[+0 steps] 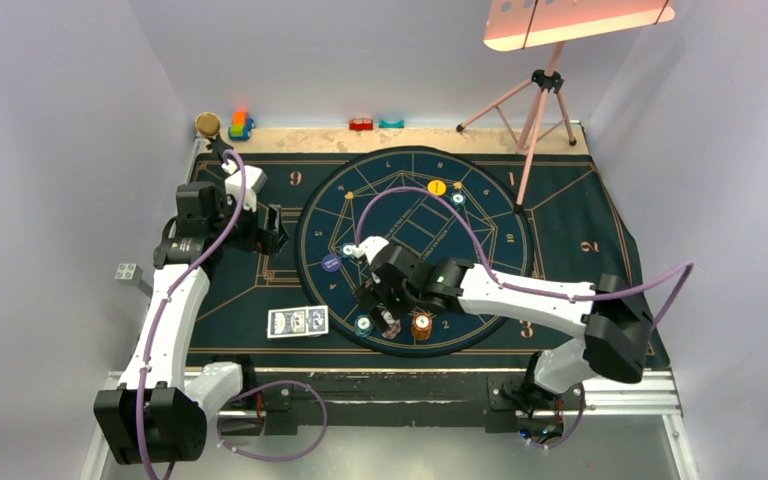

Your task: Distribute texas hold em gaming equipment

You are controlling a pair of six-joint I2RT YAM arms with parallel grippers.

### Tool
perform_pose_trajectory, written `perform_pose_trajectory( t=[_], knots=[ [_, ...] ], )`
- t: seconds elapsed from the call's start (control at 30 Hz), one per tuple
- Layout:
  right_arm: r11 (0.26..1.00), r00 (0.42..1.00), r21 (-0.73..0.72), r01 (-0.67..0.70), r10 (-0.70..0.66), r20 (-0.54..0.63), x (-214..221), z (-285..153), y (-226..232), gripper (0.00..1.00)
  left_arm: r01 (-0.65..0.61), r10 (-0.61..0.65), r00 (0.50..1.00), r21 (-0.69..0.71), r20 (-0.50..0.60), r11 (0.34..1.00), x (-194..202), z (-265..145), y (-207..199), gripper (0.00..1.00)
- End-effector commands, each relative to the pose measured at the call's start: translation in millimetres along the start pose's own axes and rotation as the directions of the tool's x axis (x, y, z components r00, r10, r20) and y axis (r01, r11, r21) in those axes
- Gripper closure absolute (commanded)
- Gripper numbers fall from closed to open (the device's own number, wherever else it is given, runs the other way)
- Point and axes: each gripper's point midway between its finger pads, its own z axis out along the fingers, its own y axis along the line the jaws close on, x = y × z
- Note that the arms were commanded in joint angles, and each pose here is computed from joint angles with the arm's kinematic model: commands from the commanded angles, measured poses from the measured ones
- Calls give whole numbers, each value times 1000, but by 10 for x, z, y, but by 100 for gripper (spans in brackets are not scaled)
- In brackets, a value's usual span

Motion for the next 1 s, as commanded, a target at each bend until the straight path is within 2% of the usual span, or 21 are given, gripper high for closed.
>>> perform_pose_trajectory(
  t=[0.0, 0.13, 0.33, 0.6, 0.77, 0.97],
  knots=[
    [998, 998, 6, 67, -67, 2, -53, 63, 59, 3, -11, 11, 1000, 11, 21, 1000, -48, -30, -7, 0],
    [996, 996, 10, 87, -86, -21, 20, 141, 67, 3, -13, 13, 1000, 13, 22, 1000, -47, -30, -12, 0],
    [996, 994, -19, 90, -91, -56, 154, 257, 108, 18, -15, 15, 1000, 10, 23, 1000, -50, -34, -8, 0],
    [996, 994, -21, 85, -86, -74, 266, 321, 94, 24, -14, 14, 1000, 7, 26, 1000, -55, -40, -5, 0],
    [997, 994, -22, 80, -82, -76, 289, 331, 92, 35, -16, 16, 1000, 6, 26, 1000, -55, -40, -4, 0],
    [997, 993, -23, 74, -76, -89, 339, 346, 89, 54, -16, 16, 999, 3, 29, 1000, -61, -49, -2, 0]
  ],
)
